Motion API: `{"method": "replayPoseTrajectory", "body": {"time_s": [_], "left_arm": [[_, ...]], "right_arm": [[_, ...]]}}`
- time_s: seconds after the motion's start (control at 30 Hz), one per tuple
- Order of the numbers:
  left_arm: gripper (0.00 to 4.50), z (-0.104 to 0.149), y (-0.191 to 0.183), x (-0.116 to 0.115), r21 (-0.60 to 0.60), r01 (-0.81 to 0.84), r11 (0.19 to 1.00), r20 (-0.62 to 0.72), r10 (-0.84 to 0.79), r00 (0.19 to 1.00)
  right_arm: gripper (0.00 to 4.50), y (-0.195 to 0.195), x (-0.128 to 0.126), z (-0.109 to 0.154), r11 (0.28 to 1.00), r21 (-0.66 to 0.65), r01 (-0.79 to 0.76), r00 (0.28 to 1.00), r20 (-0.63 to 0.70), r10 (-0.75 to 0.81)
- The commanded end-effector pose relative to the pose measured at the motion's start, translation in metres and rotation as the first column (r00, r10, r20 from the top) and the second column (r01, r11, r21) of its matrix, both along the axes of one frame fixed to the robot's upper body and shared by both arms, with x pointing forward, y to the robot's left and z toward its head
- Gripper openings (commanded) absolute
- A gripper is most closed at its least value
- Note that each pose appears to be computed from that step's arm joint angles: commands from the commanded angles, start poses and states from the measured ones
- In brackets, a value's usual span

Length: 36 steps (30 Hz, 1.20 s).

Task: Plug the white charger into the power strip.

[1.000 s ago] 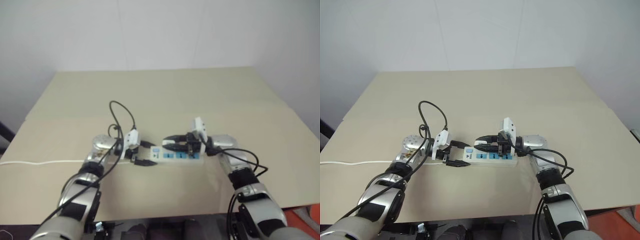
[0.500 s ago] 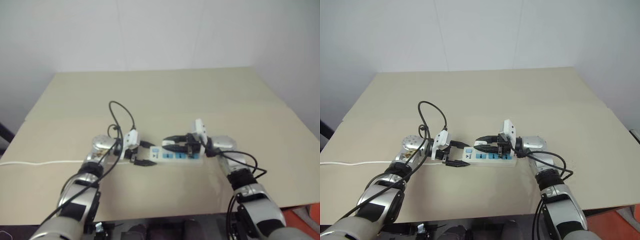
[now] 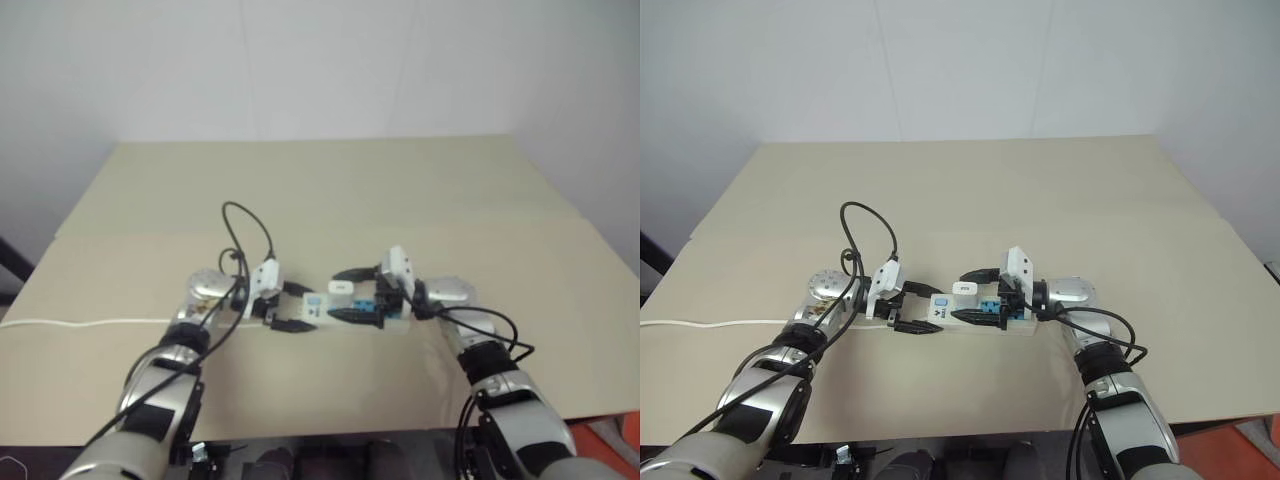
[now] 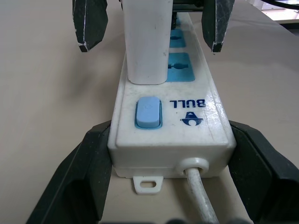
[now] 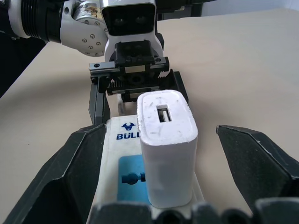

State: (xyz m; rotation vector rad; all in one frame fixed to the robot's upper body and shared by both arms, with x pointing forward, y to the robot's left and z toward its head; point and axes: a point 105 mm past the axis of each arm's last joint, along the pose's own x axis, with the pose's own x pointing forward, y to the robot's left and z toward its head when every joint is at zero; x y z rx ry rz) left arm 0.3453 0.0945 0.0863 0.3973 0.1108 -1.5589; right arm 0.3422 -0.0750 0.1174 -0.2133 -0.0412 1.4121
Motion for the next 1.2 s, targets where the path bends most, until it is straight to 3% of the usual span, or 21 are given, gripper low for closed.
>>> {"method": "replayPoseTrajectory", "body": {"time_s": [0.03, 0.23, 0.37, 0.5, 0.57, 0.67, 0.87, 1.2], "left_arm": [[4.49, 0.001, 0.000, 0.002, 0.019, 0.000, 1.000, -0.008, 0.001, 1.000], [4.49, 0.018, 0.003, 0.004, -0.068, -0.017, 0.998, 0.101, 0.023, 0.995], [4.49, 0.036, 0.014, -0.001, -0.168, -0.003, 0.986, 0.102, 0.021, 0.995], [4.49, 0.052, 0.036, -0.018, -0.211, 0.006, 0.978, 0.092, 0.014, 0.996], [4.49, 0.054, 0.043, -0.027, -0.193, 0.006, 0.981, 0.080, 0.009, 0.997], [4.49, 0.044, 0.065, -0.039, -0.070, -0.021, 0.997, 0.105, 0.029, 0.994], [4.49, 0.042, 0.097, -0.043, 0.011, -0.128, 0.992, 0.128, 0.126, 0.984], [4.49, 0.029, 0.113, -0.038, 0.038, -0.174, 0.984, 0.118, 0.168, 0.979]], "right_arm": [[4.50, -0.008, -0.001, -0.008, 0.999, -0.036, 0.021, 1.000, -0.020, -0.021], [4.50, -0.013, 0.001, 0.010, 0.999, 0.011, 0.051, 0.998, 0.024, -0.052], [4.50, -0.026, -0.003, 0.033, 0.996, 0.051, 0.074, 0.994, 0.072, -0.077], [4.50, -0.062, -0.018, 0.062, 0.991, 0.067, 0.114, 0.984, 0.127, -0.122], [4.50, -0.074, -0.026, 0.067, 0.992, 0.039, 0.122, 0.981, 0.145, -0.126], [4.50, -0.112, -0.036, 0.066, 0.975, -0.090, 0.204, 0.967, 0.173, -0.186], [4.50, -0.159, -0.060, 0.067, 0.922, -0.254, 0.292, 0.951, 0.182, -0.251], [4.50, -0.171, -0.080, 0.064, 0.884, -0.314, 0.345, 0.935, 0.201, -0.293]]}}
